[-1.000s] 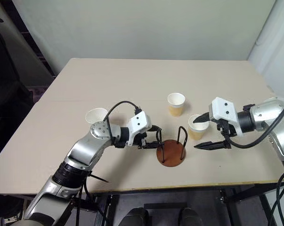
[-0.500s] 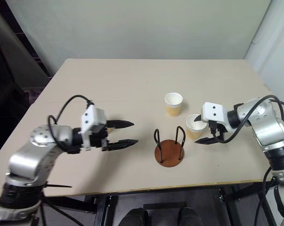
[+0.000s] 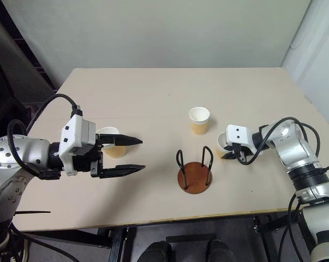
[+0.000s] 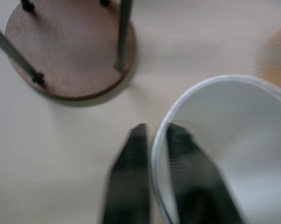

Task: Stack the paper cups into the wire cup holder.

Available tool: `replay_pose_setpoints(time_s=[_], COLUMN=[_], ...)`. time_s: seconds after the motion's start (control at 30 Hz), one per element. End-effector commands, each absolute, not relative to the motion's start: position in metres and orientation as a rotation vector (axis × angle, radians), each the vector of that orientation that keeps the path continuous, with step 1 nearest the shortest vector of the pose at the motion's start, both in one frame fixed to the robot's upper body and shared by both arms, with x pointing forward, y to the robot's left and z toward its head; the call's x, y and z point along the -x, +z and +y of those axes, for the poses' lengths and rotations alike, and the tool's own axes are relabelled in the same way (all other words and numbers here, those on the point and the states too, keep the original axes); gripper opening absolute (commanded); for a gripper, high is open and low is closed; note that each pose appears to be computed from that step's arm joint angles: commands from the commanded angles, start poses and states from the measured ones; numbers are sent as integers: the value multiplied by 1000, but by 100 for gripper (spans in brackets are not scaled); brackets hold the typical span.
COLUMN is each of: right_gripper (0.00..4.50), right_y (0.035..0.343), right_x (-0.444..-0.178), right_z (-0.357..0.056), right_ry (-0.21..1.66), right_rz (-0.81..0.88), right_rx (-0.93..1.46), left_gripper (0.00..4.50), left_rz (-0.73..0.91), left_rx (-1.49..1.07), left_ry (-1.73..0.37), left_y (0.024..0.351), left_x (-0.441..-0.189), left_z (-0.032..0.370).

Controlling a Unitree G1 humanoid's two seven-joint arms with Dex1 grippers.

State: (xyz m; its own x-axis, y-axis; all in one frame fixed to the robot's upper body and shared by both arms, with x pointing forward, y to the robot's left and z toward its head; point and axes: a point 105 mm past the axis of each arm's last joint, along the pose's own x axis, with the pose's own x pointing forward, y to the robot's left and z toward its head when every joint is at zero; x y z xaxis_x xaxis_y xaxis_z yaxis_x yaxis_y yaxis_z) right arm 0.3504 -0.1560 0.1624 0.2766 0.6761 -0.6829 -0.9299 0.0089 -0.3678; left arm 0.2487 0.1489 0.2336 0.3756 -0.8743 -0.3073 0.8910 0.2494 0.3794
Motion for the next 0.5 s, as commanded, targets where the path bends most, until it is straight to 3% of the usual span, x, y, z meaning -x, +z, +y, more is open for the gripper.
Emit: replay_pose_setpoints(time_s=[0.03,0.27,0.37,0.5], right_gripper=[6,6,6,6], right_y=[217,286,320,300], right_x=[-331,-306,-278,-264], right_z=[-155,-155,-128,-103], right_ry=[1360,1388,1538,1637], right_rz=[210,55,-94,-63], right_rx=[883,845,716,718], left_gripper=[337,337,337,337], left_rz=[-17,26,36,33], left_rx=[-603,-654,-647,-638], left_ry=[-1189,-1148,-1153,-1181], left_y=[254,258,251,245], left_x=[-243,-247,-252,-254], left_z=[154,175,174,166])
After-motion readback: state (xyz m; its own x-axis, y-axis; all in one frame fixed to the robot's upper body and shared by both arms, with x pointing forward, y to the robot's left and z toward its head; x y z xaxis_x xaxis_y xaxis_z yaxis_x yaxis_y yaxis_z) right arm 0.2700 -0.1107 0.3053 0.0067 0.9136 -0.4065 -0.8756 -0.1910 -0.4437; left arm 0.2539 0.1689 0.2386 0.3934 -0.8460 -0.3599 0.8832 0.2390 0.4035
